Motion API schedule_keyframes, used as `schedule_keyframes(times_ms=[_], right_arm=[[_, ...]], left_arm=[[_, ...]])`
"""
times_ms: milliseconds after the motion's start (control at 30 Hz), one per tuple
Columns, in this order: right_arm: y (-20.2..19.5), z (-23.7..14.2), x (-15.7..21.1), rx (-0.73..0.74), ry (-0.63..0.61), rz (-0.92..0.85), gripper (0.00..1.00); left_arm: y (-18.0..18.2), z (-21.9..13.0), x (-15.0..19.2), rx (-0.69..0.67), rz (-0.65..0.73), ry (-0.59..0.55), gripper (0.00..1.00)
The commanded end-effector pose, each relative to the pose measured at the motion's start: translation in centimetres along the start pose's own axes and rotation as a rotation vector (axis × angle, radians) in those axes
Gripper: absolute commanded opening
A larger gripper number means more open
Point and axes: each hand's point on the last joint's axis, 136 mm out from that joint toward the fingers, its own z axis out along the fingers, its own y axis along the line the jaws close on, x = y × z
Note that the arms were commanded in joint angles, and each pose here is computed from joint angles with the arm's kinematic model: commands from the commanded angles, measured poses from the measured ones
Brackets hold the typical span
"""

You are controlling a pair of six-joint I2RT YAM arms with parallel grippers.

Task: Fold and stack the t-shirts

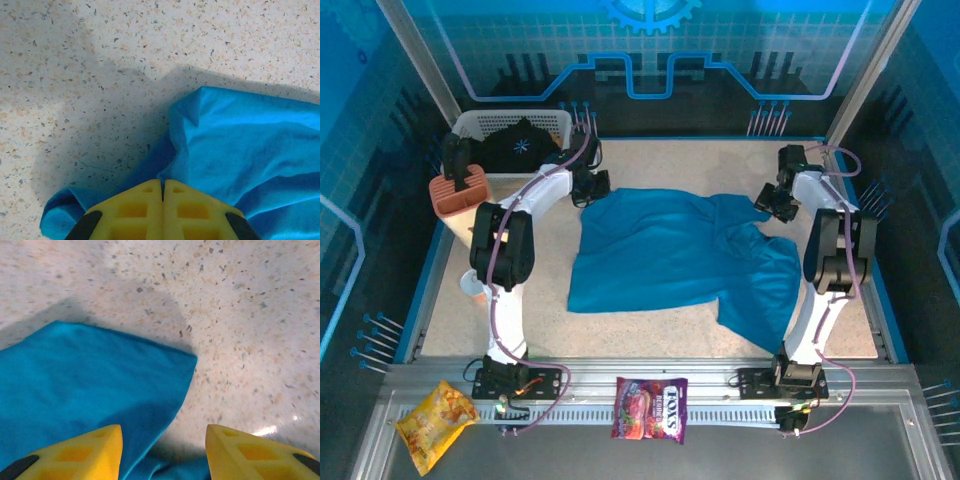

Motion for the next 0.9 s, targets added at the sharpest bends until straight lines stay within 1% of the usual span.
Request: schedule_keyframes(times_ms=[0,267,500,633,867], right_arm=[[-1.0,1.5,-0.1,0.042,0.035,0.050,0.47],[-2.0,4.0,-0.4,0.104,0.046,0.080,0.46],[-1.9,5.2,-0.7,0.112,0.061,0.080,0.43],[-1.6,5.4,-1.2,0.122,0.070,0.075,0.37],[-1.2,5.7,-1.5,0.151,0.083,0.052,0.21]], left_arm=[[-0.8,-1.5,-0.6,0.047,-0.017,-0.022,0.00],[-0.8,-1.8,-0.7,0.048,-0.012,-0.029,0.00],[-0.7,-1.5,-0.6,0.041,-0.010,-0.029,0.00],[-0.7,-1.4,-0.7,0.044,-0.010,-0.030,0.00],[-0.9,-1.5,-0.6,0.056,-0.014,-0.030,0.00]])
